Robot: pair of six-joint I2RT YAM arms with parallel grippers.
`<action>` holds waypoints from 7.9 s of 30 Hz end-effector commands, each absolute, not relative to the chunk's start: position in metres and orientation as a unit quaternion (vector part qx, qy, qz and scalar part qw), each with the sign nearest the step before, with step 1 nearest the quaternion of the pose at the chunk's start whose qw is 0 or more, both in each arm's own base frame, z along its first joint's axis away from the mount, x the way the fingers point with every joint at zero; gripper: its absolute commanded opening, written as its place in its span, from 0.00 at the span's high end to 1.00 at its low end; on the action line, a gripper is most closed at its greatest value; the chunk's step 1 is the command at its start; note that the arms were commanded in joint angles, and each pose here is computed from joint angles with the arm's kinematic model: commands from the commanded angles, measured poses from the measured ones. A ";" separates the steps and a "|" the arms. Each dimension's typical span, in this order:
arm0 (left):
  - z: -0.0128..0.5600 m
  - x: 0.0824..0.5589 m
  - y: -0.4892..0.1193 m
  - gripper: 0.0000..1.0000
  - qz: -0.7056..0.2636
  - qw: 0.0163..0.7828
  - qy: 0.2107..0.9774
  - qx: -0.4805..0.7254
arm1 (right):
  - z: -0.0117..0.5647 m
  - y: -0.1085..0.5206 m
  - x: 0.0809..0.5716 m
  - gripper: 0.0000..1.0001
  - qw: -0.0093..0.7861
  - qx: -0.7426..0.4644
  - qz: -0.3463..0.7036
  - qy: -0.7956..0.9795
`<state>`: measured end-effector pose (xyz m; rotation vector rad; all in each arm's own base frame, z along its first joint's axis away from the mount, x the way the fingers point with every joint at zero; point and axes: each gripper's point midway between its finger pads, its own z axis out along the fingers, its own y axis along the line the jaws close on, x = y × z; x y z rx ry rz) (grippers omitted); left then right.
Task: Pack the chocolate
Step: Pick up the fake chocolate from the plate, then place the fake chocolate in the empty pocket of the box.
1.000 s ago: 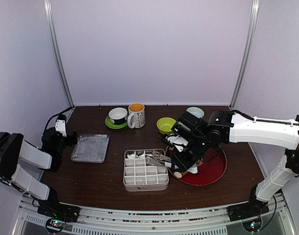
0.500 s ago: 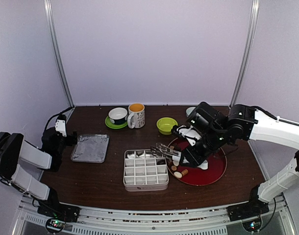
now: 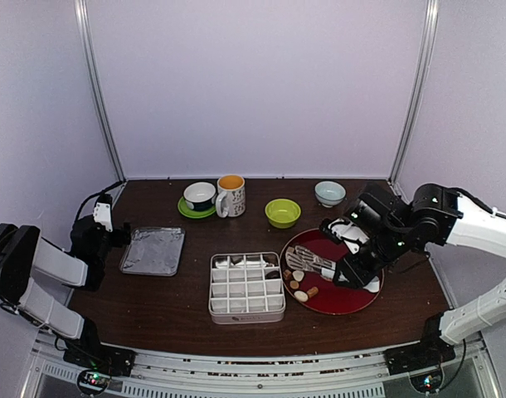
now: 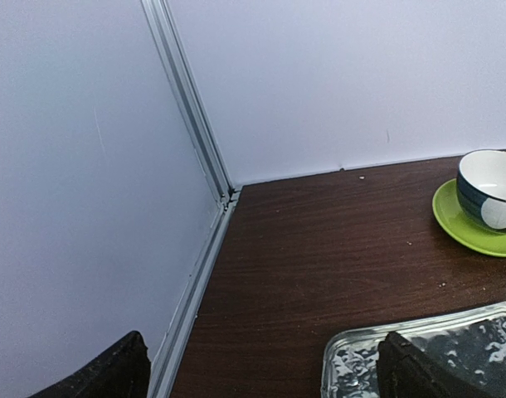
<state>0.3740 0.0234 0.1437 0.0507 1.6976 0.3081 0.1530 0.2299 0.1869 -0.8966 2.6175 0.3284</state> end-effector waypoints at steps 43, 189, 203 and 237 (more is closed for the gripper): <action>0.159 0.379 0.029 0.02 0.139 0.669 0.730 0.007 | 0.143 0.189 0.140 0.58 0.098 -0.290 0.073 0.949; 0.171 0.382 0.029 0.02 0.138 0.680 0.720 0.010 | 0.169 0.382 0.176 0.73 0.199 -0.325 0.215 0.899; 0.187 0.382 0.028 0.02 0.135 0.666 0.734 0.010 | 0.159 0.407 0.174 0.72 0.196 -0.342 0.233 0.889; 0.212 0.362 0.034 0.02 0.120 0.677 0.725 -0.038 | 0.189 0.394 0.187 0.59 0.260 -0.327 0.213 0.883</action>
